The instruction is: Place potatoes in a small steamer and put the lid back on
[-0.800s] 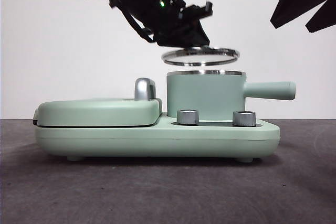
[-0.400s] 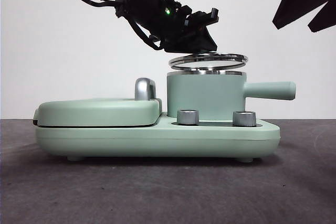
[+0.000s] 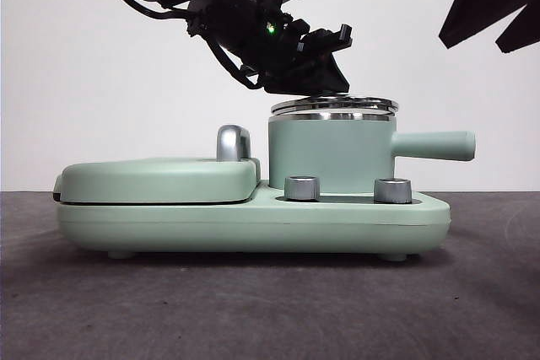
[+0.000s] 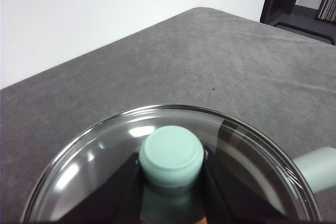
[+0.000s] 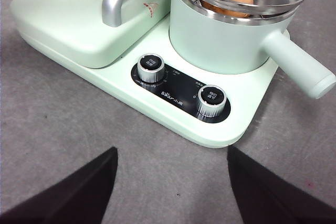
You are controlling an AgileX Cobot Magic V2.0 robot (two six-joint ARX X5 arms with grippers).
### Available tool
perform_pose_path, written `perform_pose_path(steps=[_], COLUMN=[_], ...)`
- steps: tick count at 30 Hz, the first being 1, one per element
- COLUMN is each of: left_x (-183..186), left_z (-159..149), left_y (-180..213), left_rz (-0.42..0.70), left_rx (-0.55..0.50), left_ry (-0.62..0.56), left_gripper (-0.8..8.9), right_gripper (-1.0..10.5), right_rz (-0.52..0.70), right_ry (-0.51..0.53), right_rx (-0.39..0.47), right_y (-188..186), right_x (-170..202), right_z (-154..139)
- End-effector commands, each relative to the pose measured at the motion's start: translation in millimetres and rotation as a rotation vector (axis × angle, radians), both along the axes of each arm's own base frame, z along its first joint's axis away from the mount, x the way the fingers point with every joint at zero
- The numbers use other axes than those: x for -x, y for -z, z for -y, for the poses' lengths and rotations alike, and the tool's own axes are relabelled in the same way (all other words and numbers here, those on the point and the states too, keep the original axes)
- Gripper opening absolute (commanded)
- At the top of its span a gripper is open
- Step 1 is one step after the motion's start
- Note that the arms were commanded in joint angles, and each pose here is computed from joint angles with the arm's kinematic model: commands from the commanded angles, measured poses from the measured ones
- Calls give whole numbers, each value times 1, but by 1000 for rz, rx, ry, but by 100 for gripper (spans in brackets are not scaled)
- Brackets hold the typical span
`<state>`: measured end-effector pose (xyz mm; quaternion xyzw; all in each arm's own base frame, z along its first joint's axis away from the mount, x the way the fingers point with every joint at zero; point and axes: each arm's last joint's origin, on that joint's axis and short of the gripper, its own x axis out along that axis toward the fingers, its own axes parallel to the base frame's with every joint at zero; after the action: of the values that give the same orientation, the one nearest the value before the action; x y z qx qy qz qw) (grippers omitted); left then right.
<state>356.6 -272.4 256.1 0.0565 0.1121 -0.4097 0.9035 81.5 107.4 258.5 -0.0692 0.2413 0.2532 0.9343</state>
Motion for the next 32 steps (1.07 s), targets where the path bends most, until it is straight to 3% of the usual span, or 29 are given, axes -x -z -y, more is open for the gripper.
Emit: perform_pose_path(steps=[1, 15, 32], left_x=[-2, -2, 0], left_z=[6, 4, 6], left_y=[-7, 0, 0], left_rz=[36, 12, -43], left_rx=[9, -74, -38], left_ry=[13, -26, -37], left_gripper=[14, 14, 14], right_gripper=[330, 330, 330], right_rz=[0, 0, -10], right_ry=[-4, -4, -4], right_rx=[-10, -10, 5], right_y=[-2, -2, 0], right_x=[1, 1, 1], right_z=[-2, -2, -1])
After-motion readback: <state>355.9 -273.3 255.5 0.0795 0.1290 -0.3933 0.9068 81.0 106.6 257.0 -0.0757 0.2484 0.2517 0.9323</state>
